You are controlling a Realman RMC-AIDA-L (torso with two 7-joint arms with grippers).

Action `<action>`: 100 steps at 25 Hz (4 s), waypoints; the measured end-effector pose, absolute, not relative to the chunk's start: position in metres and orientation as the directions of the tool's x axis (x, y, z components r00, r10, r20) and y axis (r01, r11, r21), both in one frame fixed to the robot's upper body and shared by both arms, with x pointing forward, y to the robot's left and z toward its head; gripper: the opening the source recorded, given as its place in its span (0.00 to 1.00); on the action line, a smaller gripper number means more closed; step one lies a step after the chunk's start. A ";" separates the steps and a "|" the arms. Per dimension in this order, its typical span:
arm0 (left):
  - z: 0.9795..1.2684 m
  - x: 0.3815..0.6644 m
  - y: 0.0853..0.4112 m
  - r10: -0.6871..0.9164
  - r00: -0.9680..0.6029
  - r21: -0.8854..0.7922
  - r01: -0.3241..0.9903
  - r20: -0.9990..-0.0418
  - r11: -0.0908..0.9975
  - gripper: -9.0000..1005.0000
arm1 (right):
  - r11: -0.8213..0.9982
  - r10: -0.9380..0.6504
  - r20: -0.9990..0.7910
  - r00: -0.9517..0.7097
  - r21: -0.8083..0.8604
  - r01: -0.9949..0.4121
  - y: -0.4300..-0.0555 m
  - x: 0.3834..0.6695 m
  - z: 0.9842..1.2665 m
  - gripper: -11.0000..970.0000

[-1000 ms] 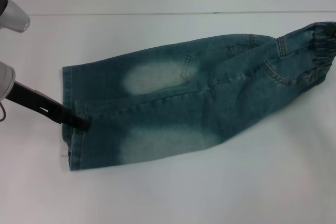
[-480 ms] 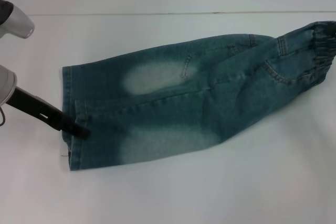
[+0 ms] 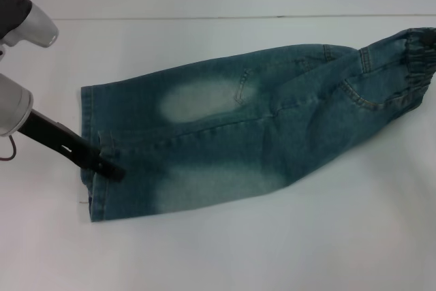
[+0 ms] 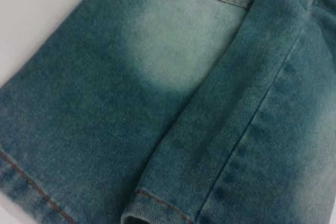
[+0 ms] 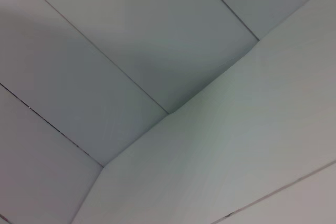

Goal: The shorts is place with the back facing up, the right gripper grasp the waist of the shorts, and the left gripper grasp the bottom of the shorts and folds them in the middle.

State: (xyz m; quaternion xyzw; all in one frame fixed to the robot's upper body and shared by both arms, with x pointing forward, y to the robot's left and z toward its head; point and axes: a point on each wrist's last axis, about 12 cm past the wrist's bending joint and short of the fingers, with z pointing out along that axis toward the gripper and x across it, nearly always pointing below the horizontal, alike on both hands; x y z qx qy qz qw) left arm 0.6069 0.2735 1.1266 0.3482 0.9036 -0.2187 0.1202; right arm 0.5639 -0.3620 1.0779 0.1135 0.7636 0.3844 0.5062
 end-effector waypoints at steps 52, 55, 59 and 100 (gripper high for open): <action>1.127 0.612 0.253 0.619 -0.697 -0.286 0.715 -0.362 0.638 0.67 | 0.671 0.564 -0.689 -0.455 0.704 -0.234 -0.359 0.566 1.080 0.07; 1.126 0.614 0.252 0.616 -0.697 -0.277 0.714 -0.367 0.643 0.65 | 0.670 0.566 -0.688 -0.455 0.705 -0.233 -0.359 0.565 1.080 0.07; 1.127 0.616 0.251 0.605 -0.700 -0.267 0.709 -0.380 0.653 0.62 | 0.668 0.566 -0.687 -0.456 0.706 -0.235 -0.358 0.565 1.080 0.07; 1.132 0.640 0.252 0.512 -0.669 -0.138 0.670 -0.539 0.729 0.05 | 0.673 0.621 -0.690 -0.372 0.713 -0.197 -0.358 0.575 1.083 0.07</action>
